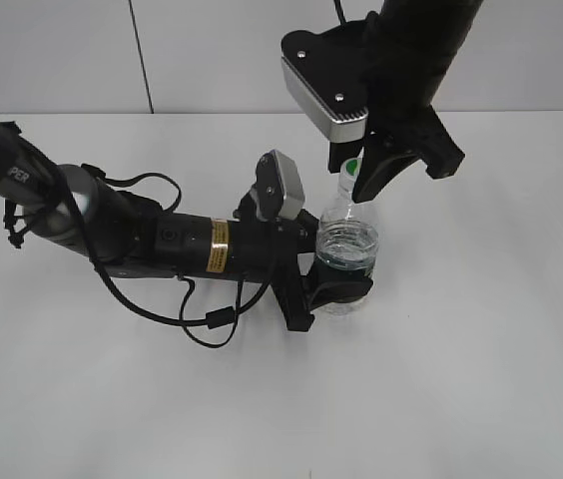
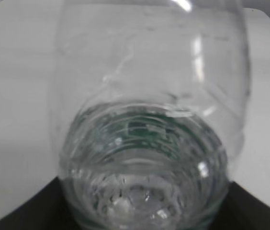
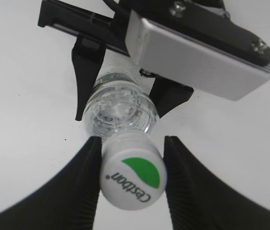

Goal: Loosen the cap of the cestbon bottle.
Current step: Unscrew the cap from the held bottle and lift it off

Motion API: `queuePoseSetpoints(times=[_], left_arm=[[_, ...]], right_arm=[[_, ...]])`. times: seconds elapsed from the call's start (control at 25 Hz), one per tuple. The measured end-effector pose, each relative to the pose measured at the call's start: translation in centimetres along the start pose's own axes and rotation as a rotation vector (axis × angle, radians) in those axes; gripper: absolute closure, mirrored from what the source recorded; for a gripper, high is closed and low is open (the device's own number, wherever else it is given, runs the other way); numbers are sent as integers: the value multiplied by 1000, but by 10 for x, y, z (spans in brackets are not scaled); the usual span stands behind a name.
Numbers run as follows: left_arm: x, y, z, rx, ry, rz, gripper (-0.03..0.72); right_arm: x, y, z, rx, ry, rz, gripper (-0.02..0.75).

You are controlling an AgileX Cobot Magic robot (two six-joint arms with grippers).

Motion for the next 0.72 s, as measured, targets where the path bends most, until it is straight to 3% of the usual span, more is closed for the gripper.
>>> queuePoseSetpoints(times=[0.24, 0.44, 0.72], left_arm=[[0, 0, 0, -1, 0, -1, 279], [0, 0, 0, -1, 0, 2, 279], [0, 0, 0, -1, 0, 2, 279]], right_arm=[[0, 0, 0, -1, 0, -4, 429], [-4, -4, 4, -19, 33, -82, 312], [-4, -10, 24, -29, 74, -195, 284]])
Point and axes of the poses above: a point on each arm's last joint axis where the gripper is mounted, z pointing back along that axis away from the gripper, x along the wrist's bending axis when the last joint is at zero, y = z × x, the point moved 6 cm from there along -z, pointing out along that axis toward the gripper, and after that the axes turned 14 degrees about z, right-handed, at the moved point
